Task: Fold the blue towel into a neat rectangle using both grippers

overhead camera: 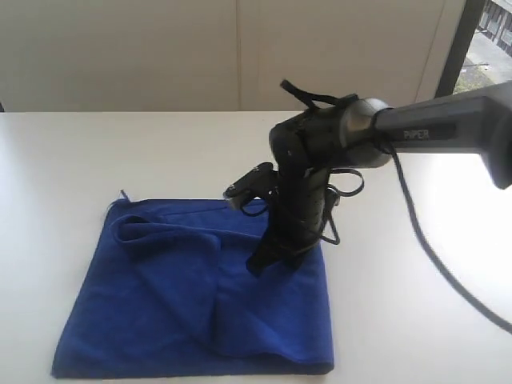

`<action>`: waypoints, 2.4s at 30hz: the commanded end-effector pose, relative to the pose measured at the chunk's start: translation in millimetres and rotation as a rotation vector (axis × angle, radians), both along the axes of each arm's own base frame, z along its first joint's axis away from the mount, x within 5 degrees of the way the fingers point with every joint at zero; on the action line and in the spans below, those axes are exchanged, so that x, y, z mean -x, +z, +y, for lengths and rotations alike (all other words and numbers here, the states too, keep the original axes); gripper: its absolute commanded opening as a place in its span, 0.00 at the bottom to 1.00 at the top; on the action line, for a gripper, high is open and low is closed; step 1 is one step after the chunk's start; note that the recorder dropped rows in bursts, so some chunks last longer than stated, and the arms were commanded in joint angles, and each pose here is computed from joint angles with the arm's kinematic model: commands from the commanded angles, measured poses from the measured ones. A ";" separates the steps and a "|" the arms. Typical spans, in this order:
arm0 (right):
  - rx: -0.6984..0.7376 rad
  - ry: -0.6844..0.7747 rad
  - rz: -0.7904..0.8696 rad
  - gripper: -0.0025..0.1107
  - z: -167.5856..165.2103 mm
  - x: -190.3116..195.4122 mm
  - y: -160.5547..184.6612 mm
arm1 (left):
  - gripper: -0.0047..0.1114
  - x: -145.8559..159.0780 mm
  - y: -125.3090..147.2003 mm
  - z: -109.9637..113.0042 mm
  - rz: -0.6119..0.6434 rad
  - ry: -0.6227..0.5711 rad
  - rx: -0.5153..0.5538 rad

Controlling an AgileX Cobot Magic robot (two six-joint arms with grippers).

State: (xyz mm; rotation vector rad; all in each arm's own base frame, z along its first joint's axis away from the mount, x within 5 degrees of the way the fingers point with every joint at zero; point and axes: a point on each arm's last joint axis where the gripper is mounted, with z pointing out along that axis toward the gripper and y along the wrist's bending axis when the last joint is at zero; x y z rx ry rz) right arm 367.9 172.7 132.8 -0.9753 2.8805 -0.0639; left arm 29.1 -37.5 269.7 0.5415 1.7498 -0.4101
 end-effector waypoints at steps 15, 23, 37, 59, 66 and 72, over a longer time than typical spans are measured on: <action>0.253 -0.033 0.008 0.02 -110.2 29.6 -19.7 | 0.04 0.1 -1.5 -4.6 0.052 -0.039 0.061; 0.187 -0.058 -0.085 0.02 -105.6 27.6 5.1 | 0.04 -38.1 14.9 -27.8 0.188 -0.211 -0.021; 0.073 -0.075 -0.131 0.02 -100.3 40.4 49.7 | 0.04 -215.0 16.0 -86.0 0.638 -0.581 -0.424; -0.289 -0.228 -0.158 0.02 -153.0 7.1 55.7 | 0.04 -282.0 -58.8 -251.0 0.007 -0.949 -0.821; -0.320 -0.244 -0.134 0.02 -150.5 -0.8 41.4 | 0.26 -277.7 -73.5 -269.9 0.014 -0.961 -0.712; -0.315 -0.253 -0.081 0.02 -150.3 -3.1 21.7 | 0.47 -283.1 -87.2 -270.5 0.020 -0.935 -0.740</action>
